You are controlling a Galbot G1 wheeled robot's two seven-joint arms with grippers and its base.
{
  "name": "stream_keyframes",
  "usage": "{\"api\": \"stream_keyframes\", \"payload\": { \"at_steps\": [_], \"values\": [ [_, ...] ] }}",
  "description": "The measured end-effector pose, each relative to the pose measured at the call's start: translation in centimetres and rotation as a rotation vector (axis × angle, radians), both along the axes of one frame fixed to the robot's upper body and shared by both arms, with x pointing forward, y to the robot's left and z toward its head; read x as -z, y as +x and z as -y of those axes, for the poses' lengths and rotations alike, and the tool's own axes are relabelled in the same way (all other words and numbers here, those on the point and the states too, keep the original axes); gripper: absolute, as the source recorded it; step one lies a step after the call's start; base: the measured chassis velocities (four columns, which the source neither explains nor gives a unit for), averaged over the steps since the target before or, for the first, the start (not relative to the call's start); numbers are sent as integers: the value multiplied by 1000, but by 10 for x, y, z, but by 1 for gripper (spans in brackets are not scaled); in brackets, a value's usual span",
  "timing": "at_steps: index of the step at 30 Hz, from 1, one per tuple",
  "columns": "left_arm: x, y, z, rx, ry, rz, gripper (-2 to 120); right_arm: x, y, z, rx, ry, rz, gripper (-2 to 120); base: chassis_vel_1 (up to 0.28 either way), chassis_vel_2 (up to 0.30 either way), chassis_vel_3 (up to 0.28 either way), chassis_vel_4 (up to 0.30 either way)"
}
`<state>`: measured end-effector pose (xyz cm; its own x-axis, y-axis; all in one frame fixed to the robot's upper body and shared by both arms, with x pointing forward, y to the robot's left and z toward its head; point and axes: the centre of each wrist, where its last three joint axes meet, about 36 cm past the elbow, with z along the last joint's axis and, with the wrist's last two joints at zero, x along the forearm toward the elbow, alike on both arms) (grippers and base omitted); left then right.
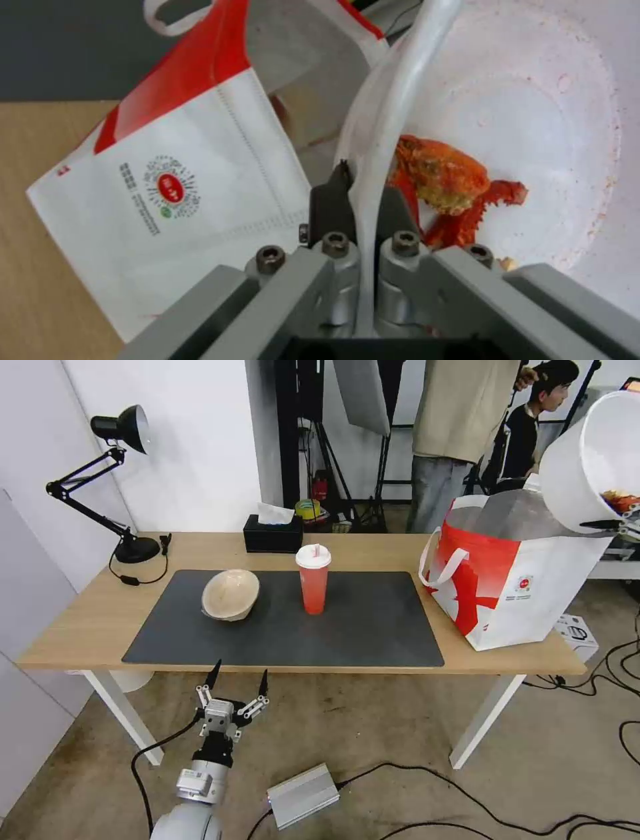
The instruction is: Pick up the trash from the table and place it into the takeout bag.
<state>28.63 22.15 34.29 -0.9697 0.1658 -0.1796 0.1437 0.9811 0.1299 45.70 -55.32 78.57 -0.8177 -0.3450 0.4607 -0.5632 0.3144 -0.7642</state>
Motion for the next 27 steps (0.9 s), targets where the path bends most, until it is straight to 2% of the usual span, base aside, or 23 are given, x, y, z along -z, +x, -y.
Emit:
{"api": "stream_keyframes", "payload": {
  "at_steps": [9, 11, 16, 19, 27],
  "values": [
    [5, -1, -1, -2, 2, -6, 100, 15, 18, -4, 12, 34, 20, 0, 0, 0, 0, 0],
    [6, -1, -2, -8, 3, -8, 100, 41, 49, -18, -29, 33, -46, 0, 0, 0, 0, 0],
    [8, -2, -6, -23, 3, -9, 100, 15, 85, -50, -80, 27, -19, 0, 0, 0, 0, 0],
    [10, -6, -9, -30, 3, -11, 100, 13, 96, -61, -97, 18, -25, 0, 0, 0, 0, 0],
    [20, -11, -13, -47, -4, -20, 100, 24, 110, -69, -110, 15, -39, 0, 0, 0, 0, 0]
  ]
}}
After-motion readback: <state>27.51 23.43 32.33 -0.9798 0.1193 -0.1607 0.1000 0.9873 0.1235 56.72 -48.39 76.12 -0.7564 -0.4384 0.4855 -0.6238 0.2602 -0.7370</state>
